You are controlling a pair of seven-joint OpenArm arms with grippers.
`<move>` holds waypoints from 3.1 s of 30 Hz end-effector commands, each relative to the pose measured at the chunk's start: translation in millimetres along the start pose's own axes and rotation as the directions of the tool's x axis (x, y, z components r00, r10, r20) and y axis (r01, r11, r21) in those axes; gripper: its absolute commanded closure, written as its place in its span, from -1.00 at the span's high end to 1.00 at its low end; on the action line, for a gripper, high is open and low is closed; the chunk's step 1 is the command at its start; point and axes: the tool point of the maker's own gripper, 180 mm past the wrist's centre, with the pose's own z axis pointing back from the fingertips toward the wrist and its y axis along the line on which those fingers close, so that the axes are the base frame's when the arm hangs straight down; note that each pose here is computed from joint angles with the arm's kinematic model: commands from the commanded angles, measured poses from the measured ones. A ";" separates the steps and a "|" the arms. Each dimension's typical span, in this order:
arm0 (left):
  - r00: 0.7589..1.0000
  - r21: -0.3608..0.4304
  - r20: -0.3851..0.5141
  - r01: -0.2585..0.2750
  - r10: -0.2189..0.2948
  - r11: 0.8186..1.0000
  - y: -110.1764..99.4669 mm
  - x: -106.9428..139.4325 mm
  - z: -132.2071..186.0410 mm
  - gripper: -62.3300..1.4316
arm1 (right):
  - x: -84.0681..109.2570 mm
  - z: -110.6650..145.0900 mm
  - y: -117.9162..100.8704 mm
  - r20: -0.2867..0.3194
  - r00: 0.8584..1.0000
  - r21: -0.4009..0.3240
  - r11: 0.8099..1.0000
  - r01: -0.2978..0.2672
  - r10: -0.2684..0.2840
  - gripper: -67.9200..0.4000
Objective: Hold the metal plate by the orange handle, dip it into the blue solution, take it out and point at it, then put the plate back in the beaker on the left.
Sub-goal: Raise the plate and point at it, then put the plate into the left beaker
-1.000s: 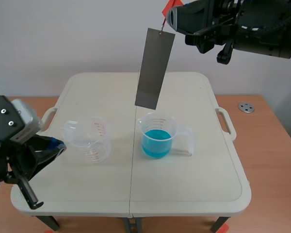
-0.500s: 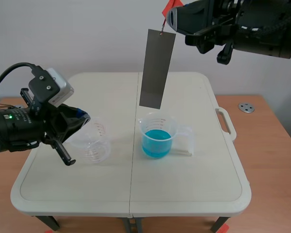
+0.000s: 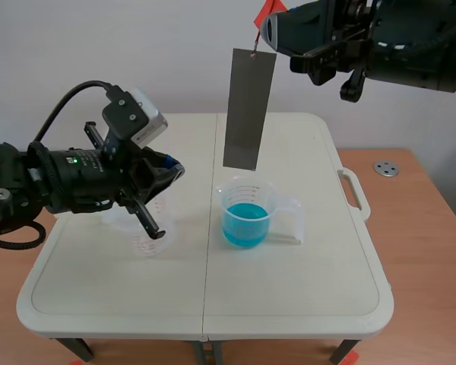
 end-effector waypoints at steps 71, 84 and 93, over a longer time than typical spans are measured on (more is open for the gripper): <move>0.971 0.199 -0.171 -0.134 0.169 0.971 -37.2 -86.8 190.1 -0.89 | 17.2 0.6 4.0 0.052 0.998 0.018 0.999 -0.026 0.025 -0.95; 0.889 0.164 -0.348 -0.256 0.298 0.953 -100.4 -128.7 235.8 -0.89 | 37.9 -4.5 9.8 0.112 0.993 0.057 0.998 -0.039 0.033 -0.95; 0.842 0.207 -0.403 -0.298 0.359 0.932 -114.4 -157.4 254.4 -0.89 | 52.0 -19.7 28.2 0.147 0.988 0.118 0.991 -0.061 0.044 -0.95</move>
